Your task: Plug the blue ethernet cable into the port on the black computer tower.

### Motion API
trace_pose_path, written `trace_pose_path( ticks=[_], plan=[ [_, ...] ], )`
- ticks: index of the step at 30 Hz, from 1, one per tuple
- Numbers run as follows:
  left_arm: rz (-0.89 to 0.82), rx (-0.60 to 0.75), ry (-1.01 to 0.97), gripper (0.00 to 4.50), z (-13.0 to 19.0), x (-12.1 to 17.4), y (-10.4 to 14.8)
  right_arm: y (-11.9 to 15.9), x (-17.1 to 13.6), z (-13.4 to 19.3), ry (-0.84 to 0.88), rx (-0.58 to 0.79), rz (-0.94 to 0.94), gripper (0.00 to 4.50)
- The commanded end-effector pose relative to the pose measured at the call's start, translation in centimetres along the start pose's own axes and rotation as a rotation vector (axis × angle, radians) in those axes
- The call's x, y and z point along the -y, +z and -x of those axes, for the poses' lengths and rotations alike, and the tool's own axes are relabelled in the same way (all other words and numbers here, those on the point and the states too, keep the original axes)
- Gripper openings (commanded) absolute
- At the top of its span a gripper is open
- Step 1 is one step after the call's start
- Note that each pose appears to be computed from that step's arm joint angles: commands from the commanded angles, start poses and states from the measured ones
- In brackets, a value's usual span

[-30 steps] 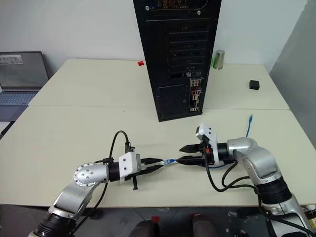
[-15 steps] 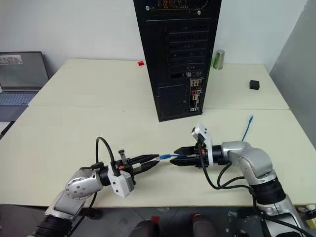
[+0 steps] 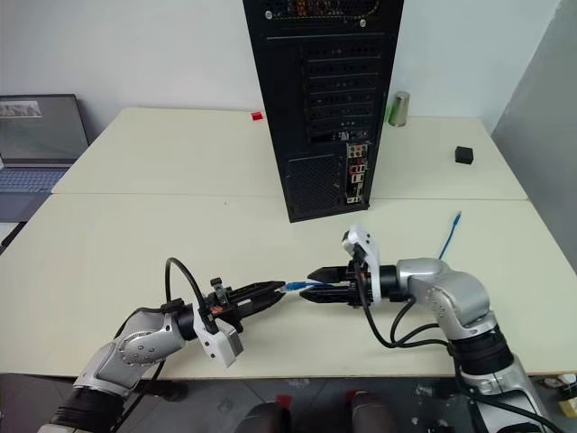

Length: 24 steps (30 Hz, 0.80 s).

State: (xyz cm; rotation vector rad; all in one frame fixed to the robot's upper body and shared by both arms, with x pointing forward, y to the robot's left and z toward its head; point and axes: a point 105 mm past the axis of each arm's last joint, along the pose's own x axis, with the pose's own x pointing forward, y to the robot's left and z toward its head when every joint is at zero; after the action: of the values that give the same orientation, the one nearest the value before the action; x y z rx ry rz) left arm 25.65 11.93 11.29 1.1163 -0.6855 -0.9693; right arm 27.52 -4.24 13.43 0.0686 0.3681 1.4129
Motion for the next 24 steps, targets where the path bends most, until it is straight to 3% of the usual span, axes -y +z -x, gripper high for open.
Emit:
trace_pose_path(
  ticks=[1, 9, 10, 24],
  plan=[
    [-0.040, 0.017, 0.023, 0.28, 0.04, -0.81, 0.25, 0.95, -0.29, -0.48, 0.011, 0.021, 0.047, 2.76],
    [-0.050, 0.015, 0.028, 0.28, 0.15, -0.85, 0.32, 0.85, -0.17, -0.90, 0.021, 0.023, 0.039, 2.76],
    [-0.051, 0.015, 0.028, 0.28, 0.15, -0.86, 0.33, 0.84, -0.14, -0.91, 0.021, 0.022, 0.039, 2.06],
    [-0.059, 0.018, 0.036, 0.28, 0.21, -0.74, 0.61, 0.63, 0.10, -1.07, 0.039, 0.002, 0.025, 2.06]
  ],
)
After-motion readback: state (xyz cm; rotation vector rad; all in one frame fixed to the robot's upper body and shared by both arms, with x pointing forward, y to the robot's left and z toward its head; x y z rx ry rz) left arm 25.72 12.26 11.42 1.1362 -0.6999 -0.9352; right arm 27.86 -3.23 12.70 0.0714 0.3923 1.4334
